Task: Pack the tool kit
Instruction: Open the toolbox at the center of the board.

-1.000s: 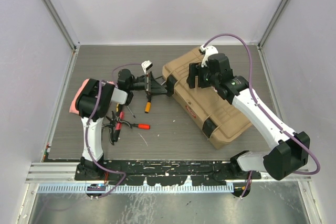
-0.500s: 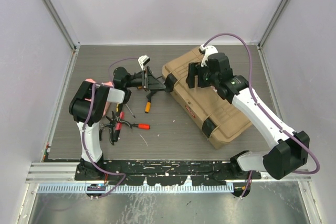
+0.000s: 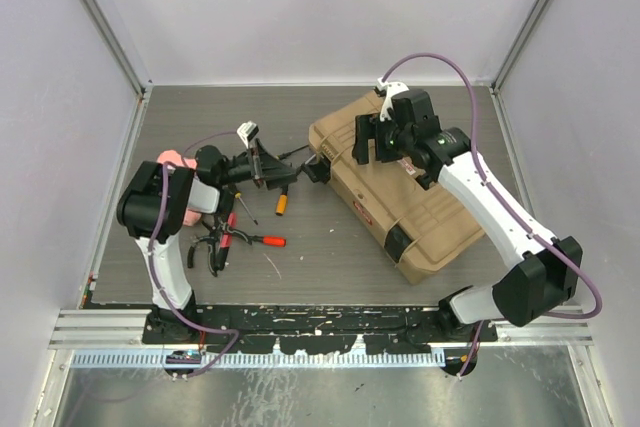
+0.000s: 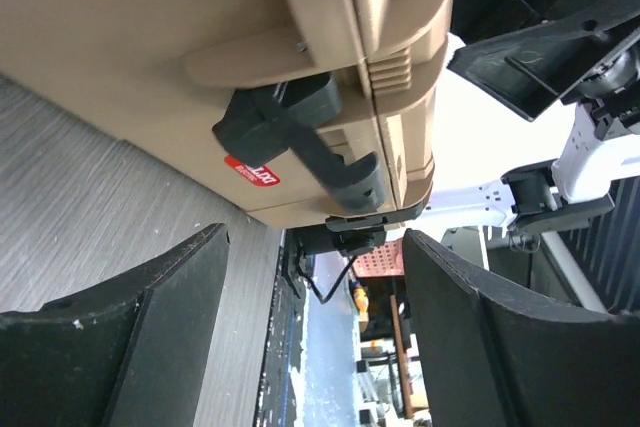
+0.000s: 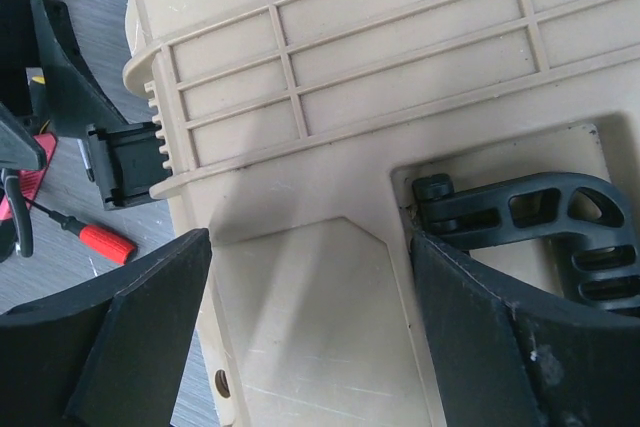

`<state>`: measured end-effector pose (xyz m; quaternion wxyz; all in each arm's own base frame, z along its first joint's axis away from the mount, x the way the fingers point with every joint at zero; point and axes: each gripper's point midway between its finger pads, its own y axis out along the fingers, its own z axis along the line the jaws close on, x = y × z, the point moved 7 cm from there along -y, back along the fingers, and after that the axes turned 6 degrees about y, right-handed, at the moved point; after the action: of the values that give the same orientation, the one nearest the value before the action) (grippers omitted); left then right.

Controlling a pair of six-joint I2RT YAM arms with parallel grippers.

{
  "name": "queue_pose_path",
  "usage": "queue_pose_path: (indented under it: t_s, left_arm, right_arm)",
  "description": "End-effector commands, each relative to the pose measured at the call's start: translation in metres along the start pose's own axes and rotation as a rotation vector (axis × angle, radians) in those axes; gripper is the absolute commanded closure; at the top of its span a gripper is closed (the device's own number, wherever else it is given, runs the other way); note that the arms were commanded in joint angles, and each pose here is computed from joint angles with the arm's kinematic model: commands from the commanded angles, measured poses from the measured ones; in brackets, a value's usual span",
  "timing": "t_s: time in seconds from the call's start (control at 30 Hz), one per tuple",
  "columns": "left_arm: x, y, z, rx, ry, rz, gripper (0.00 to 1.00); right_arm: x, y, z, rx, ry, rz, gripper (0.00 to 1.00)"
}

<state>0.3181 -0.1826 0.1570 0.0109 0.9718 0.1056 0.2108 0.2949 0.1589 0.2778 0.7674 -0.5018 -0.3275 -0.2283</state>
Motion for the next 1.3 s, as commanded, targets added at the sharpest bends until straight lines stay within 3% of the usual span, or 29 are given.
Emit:
queue_pose_path:
  t_s: [0.0,0.17,0.4,0.6,0.83,1.27]
  left_arm:
    - [-0.004,-0.004,-0.016,-0.003,0.088,-0.036,0.28]
    - [-0.017,-0.012,-0.016,0.132,0.097,-0.027,0.27]
    - [-0.043,-0.034,-0.062,0.348,0.295,0.007,0.19]
    - [-0.069,-0.043,-0.101,0.312,0.359,-0.049,0.07]
    - [-0.11,-0.021,-0.123,0.271,0.42,0.005,0.04]
    - [-0.178,0.066,-0.126,0.138,0.551,0.047,0.03]
  right_arm:
    - [0.0,-0.001,0.019,0.104,0.033,0.051,0.14]
    - [0.01,-0.014,0.027,0.159,0.026,0.019,0.11]
    - [0.022,-0.032,0.041,0.279,-0.015,-0.013,0.07]
    - [0.034,-0.049,0.046,0.3,-0.034,-0.075,0.05]
    - [0.034,-0.076,0.03,0.155,-0.054,-0.144,0.03]
    - [-0.049,-0.12,-0.008,0.023,-0.03,-0.071,0.01]
